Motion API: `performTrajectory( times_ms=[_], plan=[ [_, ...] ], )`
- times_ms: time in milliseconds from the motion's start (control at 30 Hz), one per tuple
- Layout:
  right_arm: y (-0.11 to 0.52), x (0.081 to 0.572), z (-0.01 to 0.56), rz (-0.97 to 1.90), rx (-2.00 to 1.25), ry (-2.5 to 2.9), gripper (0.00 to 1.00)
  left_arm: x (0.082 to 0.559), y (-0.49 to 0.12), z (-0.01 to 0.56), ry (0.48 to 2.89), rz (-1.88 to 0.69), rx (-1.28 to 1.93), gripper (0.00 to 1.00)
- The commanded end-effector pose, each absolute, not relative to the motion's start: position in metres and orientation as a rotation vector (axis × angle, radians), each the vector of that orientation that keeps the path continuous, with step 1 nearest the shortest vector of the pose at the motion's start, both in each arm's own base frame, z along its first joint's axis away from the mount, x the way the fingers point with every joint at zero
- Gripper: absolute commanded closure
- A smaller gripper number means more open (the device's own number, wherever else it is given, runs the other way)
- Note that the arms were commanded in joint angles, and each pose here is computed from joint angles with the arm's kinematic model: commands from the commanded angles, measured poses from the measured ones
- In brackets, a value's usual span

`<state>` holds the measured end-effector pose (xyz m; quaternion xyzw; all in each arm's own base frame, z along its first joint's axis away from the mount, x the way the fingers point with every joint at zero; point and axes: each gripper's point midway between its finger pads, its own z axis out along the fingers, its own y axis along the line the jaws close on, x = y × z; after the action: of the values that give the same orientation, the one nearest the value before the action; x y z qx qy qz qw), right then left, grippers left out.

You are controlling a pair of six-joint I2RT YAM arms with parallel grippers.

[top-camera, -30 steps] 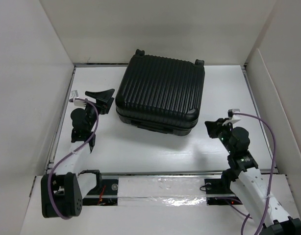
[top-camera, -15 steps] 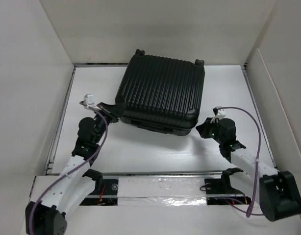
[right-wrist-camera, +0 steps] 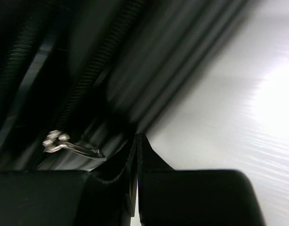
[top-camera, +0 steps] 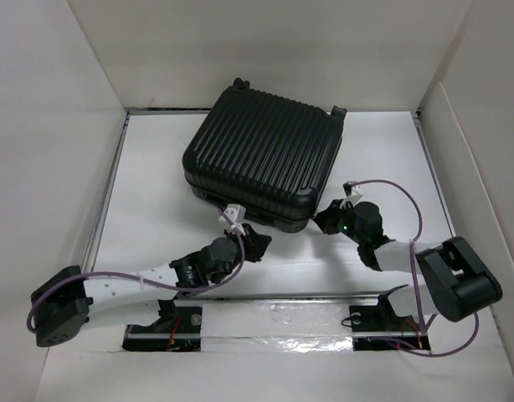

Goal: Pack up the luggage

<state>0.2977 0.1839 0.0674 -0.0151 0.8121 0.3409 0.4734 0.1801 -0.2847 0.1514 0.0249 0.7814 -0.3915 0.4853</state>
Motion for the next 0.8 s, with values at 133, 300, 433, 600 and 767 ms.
performTrajectory(
  times_ms=[133, 300, 433, 600, 767],
  plan=[
    [0.177, 0.299, 0.114, 0.755, -0.042, 1.888, 0.89, 0.196, -0.284, 0.13, 1.906, -0.876, -0.029, 0.93],
    [0.162, 0.27, 0.106, 0.661, -0.129, 1.944, 0.69, 0.195, -0.293, 0.128, 1.901, -0.89, 0.015, 0.9],
    [0.152, 0.259, 0.108, 0.617, -0.175, 1.92, 0.56, 0.196, -0.308, 0.131, 1.908, -0.899, 0.071, 0.9],
    [0.16, 0.263, 0.122, 0.642, -0.24, 1.839, 0.52, 0.199, -0.315, 0.136, 1.903, -0.919, 0.096, 0.9],
    [0.171, 0.274, 0.13, 0.649, -0.308, 1.836, 0.53, 0.203, -0.318, 0.135, 1.904, -0.913, 0.106, 0.9]
  ],
)
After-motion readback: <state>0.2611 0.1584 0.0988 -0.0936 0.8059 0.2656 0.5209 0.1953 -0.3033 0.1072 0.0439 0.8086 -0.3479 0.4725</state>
